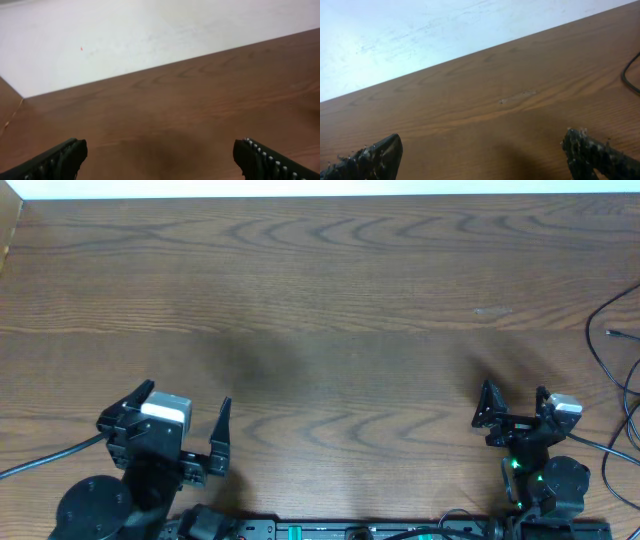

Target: Untangle cables

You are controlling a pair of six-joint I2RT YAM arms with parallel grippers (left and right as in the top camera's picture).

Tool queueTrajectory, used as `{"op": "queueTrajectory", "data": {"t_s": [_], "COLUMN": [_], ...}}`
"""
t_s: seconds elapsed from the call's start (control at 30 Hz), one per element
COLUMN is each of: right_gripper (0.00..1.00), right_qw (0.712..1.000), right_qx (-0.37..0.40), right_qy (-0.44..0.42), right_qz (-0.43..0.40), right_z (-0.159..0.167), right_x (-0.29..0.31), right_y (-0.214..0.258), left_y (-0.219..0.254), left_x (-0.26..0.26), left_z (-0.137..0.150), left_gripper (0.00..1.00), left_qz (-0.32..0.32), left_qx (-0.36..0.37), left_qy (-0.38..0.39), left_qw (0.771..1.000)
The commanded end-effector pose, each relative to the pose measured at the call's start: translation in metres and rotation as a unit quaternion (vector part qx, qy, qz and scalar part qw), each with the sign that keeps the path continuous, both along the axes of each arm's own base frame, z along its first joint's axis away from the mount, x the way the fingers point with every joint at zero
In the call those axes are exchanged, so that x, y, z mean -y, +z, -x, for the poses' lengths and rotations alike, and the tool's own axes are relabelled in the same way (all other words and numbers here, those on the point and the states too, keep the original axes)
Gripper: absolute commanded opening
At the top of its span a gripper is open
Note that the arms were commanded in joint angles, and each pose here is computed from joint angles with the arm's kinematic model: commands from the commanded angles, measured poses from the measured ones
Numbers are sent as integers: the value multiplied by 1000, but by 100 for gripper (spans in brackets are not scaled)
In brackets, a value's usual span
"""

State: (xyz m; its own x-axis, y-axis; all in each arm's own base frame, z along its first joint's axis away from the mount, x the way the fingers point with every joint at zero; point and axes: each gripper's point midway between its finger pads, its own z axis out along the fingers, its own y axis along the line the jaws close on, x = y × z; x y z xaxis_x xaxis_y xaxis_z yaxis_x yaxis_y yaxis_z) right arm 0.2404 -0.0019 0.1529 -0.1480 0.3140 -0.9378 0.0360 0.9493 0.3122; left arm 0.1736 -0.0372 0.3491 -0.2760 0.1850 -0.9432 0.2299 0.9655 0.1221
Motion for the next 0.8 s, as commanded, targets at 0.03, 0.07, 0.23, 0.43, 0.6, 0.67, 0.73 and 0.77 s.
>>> {"op": "queueTrajectory", "data": {"t_s": [0.03, 0.07, 0.23, 0.43, 0.6, 0.67, 0.73, 0.77], "right_gripper": [99, 99, 99, 99, 99, 99, 99, 99], "right_qw": [1000, 1000, 1000, 1000, 1000, 1000, 1000, 1000], "right_qx": [2, 2, 2, 2, 2, 2, 2, 2], "right_qy": [-3, -3, -3, -3, -3, -3, -3, -3], "right_qz": [-2, -2, -2, -2, -2, -2, -2, -2], "right_z": [0, 0, 0, 0, 0, 0, 0, 0], "right_x": [0, 0, 0, 0, 0, 0, 0, 0], "right_y": [0, 0, 0, 0, -1, 0, -1, -1], "left_y": [-21, -23, -32, -58, -78, -85, -90, -94], "left_x": [-7, -6, 2, 0, -6, -4, -1, 0], "left_z": [-10, -13, -33, -44, -47, -51, -58, -61], "left_gripper": [99, 99, 99, 99, 99, 99, 99, 99], "left_qz": [3, 11, 77, 126, 106, 79, 55, 48], "left_qx": [-19, -19, -4, -23, -38, -35, -25, -20], "left_qy": [38, 41, 58, 99, 118, 109, 99, 95], "left_qw": [999, 999, 995, 987, 987, 990, 993, 994]}}
